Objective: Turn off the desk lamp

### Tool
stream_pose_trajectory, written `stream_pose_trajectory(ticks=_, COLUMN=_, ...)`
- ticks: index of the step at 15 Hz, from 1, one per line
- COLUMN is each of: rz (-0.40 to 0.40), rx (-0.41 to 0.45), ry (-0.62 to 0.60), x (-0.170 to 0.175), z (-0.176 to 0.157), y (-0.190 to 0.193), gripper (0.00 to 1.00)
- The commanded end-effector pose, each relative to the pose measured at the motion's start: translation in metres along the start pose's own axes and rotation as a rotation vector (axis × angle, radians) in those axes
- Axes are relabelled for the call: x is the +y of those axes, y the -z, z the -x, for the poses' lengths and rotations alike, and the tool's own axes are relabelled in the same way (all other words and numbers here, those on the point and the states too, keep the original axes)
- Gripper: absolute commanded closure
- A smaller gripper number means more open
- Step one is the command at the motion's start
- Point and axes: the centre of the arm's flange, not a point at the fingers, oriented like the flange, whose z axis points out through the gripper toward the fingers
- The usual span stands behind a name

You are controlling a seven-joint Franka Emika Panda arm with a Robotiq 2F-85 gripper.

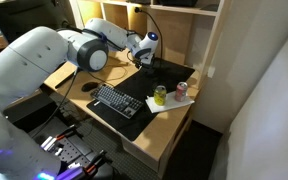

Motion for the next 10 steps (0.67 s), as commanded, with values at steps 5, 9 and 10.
stream_pose_trajectory(ticks=5, rz=-0.005, rx=0.008, ry=0.001, x=-0.008, z=0.003, y=0.004, gripper=0.0)
stream_pose_trajectory(ticks=9, rz=0.01, rx=0.001, ry=-0.018, x=-0.01, z=0.0, y=-0.019, gripper=0.0)
stream_pose_trajectory(ticks=10, rz=0.011, rx=0.0, ry=-0.022, x=-0.01, z=-0.001, y=-0.022, gripper=0.0)
